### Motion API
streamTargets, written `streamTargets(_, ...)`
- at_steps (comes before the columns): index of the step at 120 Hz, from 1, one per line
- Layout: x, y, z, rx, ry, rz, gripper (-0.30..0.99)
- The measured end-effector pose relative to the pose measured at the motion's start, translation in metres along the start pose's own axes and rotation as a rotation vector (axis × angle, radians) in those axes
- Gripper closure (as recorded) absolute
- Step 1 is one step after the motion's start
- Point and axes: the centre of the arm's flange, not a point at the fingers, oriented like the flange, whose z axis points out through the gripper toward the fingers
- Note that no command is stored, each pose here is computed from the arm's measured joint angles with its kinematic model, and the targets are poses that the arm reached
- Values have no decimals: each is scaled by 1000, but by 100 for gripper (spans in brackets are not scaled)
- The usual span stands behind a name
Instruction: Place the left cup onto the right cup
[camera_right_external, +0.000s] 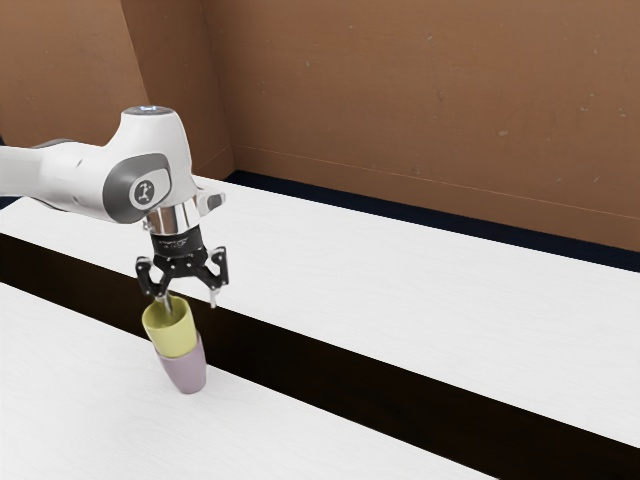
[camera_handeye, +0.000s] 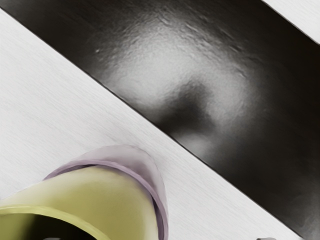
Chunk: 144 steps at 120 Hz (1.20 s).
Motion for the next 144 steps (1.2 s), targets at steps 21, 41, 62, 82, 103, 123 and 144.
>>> streamTargets(21,0,0,-1,0,0,1,7)
streamTargets(41,0,-1,-5,1,10,8,3)
streamTargets(62,0,-3,-15,12,37,23,1)
streamTargets(82,-2,-5,-32,20,74,43,1)
streamTargets(103,1,-1,-59,46,126,76,0)
streamTargets(123,6,1,-79,67,167,124,0)
streamTargets(144,14,5,-106,68,218,201,0)
